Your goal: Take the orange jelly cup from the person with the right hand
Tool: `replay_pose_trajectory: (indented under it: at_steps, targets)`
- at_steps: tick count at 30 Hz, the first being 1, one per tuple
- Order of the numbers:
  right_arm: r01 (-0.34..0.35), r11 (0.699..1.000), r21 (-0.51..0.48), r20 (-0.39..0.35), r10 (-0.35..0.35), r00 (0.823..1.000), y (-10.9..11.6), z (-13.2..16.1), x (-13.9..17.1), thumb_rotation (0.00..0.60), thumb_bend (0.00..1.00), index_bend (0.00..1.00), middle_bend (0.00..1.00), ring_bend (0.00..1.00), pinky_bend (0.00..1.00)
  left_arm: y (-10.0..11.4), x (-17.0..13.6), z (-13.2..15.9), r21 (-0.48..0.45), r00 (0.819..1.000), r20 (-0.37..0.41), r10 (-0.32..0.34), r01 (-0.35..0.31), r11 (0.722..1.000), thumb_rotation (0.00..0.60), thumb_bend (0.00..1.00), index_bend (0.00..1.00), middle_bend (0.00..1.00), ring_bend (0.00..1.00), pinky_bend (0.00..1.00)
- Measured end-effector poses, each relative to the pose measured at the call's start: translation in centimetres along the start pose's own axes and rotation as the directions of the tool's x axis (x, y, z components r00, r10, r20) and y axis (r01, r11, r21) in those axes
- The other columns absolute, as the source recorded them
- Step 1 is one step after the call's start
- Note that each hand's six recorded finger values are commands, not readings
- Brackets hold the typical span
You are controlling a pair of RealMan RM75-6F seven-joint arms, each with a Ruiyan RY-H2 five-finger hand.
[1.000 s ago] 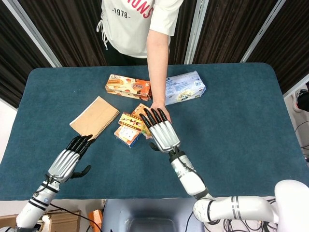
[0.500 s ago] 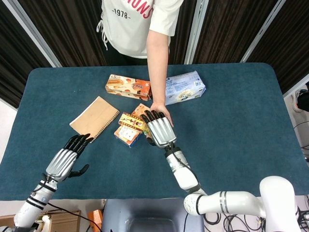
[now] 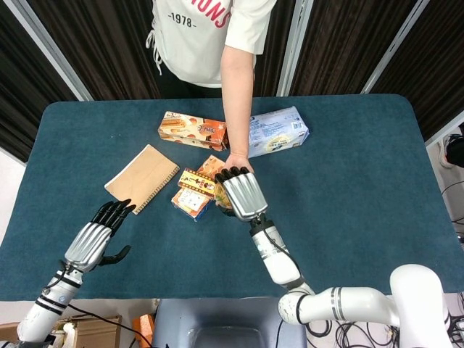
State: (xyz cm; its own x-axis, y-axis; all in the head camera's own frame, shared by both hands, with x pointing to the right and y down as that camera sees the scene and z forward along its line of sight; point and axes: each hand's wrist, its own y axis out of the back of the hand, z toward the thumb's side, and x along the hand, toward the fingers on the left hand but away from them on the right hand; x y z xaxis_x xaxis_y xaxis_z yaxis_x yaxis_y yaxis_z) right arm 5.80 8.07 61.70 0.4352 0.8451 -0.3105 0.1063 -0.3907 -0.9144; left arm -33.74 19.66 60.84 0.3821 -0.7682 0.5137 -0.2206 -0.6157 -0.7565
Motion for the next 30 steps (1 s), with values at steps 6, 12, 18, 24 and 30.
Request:
replay_pose_trajectory:
  at_steps: [6,12,18,24,30]
  targets:
    - [0.075,0.997,-0.033,-0.029,-0.076,0.997,3.8,-1.2,1.8,0.6,0.15,0.65,0.45,0.56,0.74,0.5,-0.4,-0.2,0.012,1.0,-0.005,0.01,-0.01,1.0,0.6,0.34,0.0,0.0,0.0,0.0]
    - [0.094,0.994,0.058,0.007,-0.094,0.996,6.3,-7.4,6.3,0.6,0.15,0.61,0.45,0.56,0.74,1.1,-1.6,-0.6,0.05,1.0,-0.008,0.026,-0.026,0.998,0.6,0.34,0.0,0.0,0.0,0.0]
    - [-0.02,0.995,0.101,0.088,0.011,0.996,4.4,-14.6,11.6,0.6,0.15,0.6,0.45,0.56,0.74,0.4,-2.6,-1.0,0.057,1.0,-0.01,0.014,-0.014,0.998,0.6,0.34,0.0,0.0,0.0,0.0]
    - [-0.129,0.988,0.087,0.141,0.116,0.983,-0.3,-19.7,13.9,0.6,0.15,0.58,0.45,0.53,0.72,-1.5,-3.2,-1.1,0.047,1.0,0.009,-0.007,0.006,0.999,0.6,0.34,0.0,0.0,0.0,0.0]
    - [-0.228,0.971,0.075,0.126,0.218,0.968,-6.2,-20.7,15.3,0.6,0.15,0.53,0.44,0.47,0.7,-3.6,-4.8,-0.8,0.068,0.999,0.043,-0.022,0.019,0.998,0.6,0.34,0.0,0.0,0.0,0.0]
